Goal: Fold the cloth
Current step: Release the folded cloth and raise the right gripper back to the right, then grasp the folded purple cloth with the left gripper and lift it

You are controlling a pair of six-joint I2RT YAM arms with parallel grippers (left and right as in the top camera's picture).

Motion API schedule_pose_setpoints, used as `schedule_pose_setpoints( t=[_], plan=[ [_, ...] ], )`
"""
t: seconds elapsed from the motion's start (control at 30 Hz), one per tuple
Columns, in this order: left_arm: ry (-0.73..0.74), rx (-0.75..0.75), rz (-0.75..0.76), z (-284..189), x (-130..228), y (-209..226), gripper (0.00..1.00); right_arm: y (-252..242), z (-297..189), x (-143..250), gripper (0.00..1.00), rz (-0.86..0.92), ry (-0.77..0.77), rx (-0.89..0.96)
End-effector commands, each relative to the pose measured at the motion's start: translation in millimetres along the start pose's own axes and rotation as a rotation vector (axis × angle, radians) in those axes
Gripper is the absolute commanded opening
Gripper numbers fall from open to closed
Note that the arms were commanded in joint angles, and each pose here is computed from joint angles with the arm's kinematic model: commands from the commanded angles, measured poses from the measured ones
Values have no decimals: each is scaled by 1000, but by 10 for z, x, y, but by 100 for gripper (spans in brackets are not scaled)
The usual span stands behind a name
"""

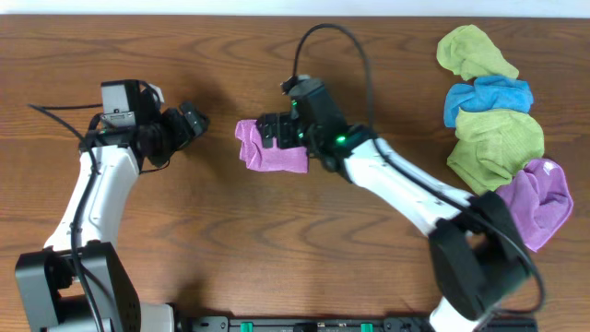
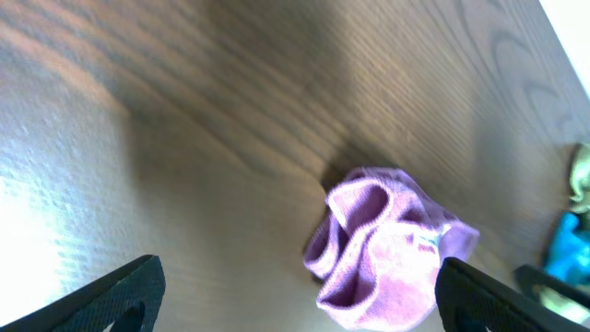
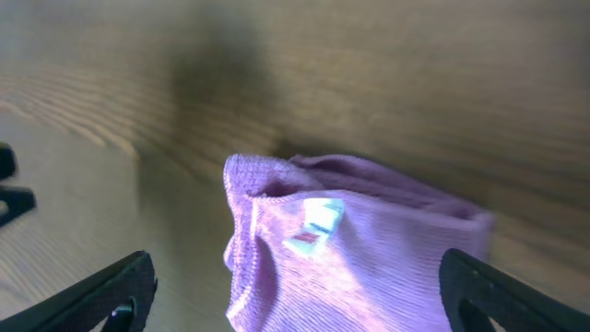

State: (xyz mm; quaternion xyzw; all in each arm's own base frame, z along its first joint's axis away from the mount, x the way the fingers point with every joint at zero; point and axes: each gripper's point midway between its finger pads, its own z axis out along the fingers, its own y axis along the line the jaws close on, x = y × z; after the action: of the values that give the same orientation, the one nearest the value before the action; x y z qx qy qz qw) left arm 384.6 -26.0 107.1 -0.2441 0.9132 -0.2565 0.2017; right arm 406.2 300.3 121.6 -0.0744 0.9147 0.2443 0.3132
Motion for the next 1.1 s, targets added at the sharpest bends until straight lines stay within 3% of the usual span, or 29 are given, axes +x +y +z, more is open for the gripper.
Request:
schedule_pose_setpoints(
  t=[0.0, 0.17, 0.4, 0.67, 1.07],
  plan=[
    [70, 65, -24, -59, 129, -79, 95, -166, -455, -348, 99, 1, -72, 44],
    [152, 65, -20, 7, 390, 16, 95, -700, -1130, -436, 99, 47, -59, 151],
    [156, 155, -52, 237, 611, 114, 95, -1109, -1782, -267, 99, 43, -105, 106],
    [174, 201, -7, 554, 726, -135, 95, -1320, -1951, 227, 99, 103, -95, 103],
    [239, 211, -65, 974, 881, -122, 95, -1263, -2147, 215, 99, 93, -147, 101]
  ],
)
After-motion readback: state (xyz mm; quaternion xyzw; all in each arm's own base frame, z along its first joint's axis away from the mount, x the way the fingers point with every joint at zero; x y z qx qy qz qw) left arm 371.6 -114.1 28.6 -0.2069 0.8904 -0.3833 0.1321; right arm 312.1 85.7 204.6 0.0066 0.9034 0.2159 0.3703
